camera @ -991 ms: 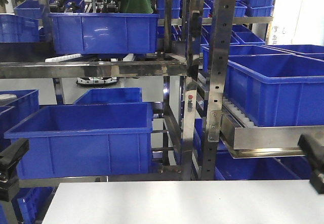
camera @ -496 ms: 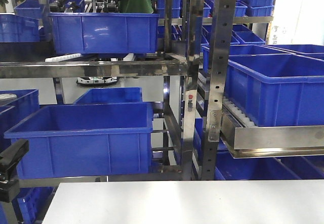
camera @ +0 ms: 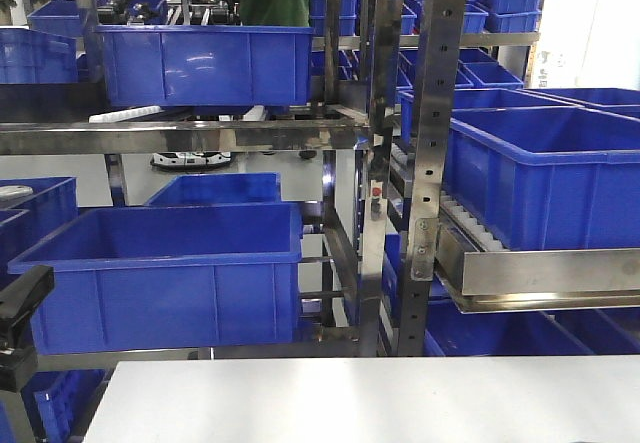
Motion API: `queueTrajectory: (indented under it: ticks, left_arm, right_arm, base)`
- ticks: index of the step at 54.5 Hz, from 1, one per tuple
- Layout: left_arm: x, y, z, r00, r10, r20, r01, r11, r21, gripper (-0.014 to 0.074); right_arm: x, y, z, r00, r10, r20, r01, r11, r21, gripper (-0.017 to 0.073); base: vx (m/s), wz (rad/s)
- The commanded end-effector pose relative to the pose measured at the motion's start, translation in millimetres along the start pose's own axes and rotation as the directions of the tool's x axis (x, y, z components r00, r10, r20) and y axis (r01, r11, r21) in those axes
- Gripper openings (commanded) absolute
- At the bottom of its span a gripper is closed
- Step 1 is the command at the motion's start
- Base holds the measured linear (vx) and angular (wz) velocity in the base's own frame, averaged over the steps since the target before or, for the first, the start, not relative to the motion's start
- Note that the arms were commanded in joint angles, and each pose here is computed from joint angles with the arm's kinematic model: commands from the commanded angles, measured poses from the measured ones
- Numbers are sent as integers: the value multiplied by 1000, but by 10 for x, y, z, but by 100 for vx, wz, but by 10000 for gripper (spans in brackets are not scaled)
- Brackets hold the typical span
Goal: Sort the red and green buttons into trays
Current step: 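Close left gripper on green button and right gripper on red button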
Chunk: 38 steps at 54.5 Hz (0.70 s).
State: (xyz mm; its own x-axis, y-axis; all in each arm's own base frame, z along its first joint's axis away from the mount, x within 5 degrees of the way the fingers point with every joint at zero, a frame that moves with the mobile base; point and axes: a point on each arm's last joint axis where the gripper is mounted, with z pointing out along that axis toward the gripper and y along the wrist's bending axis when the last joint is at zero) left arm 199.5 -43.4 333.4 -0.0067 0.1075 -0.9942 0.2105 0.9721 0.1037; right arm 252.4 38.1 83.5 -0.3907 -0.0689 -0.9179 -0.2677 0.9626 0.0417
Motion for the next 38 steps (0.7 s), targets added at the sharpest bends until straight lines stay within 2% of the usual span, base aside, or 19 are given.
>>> queueTrajectory:
  ticks: [1,6,10,15,21,26,29,34,38]
  left_arm:
    - [-213,19,-16,990,-8,139,10,1000,-15,565]
    - [-212,19,-16,990,-8,138,10,1000,-15,565]
    - [-211,19,-15,991,-8,137,10,1000,-15,565]
    - [-211,19,-15,991,-8,137,10,1000,-15,565]
    - [-211,19,-15,990,-11,137,13,1000,-15,565]
    - [-187,20,-13,992,-58,112,60,998,-11,565]
    - [-117,9,18,994,-91,54,91,996,-3,565]
    - [66,-17,125,993,-83,-82,84,996,6,565]
    - [297,-43,243,979,-79,-190,82,997,10,565]
  right_arm:
    - [-284,-15,105,969,-12,247,16,1000,-16,519]
    - [-246,-30,188,971,-8,238,12,1000,-16,492]
    - [-197,-35,208,975,-9,221,12,1000,-12,431]
    - [-175,-40,204,977,-8,212,10,1000,-5,262]
    - [-179,-29,197,977,-15,213,18,1000,-15,-15]
    - [-177,-14,197,977,-18,212,25,999,-33,-13]
    - [-176,-2,196,977,-22,212,32,998,-47,-13]
    - [-176,5,195,977,-23,212,35,998,-54,-12]
    - [-175,13,195,977,-21,211,36,997,-63,-11]
  base:
    - [0,0]
    - [0,0]
    - [0,0]
    - [0,0]
    - [0,0]
    - [0,0]
    - [0,0]
    - [0,0]
    - [0,0]
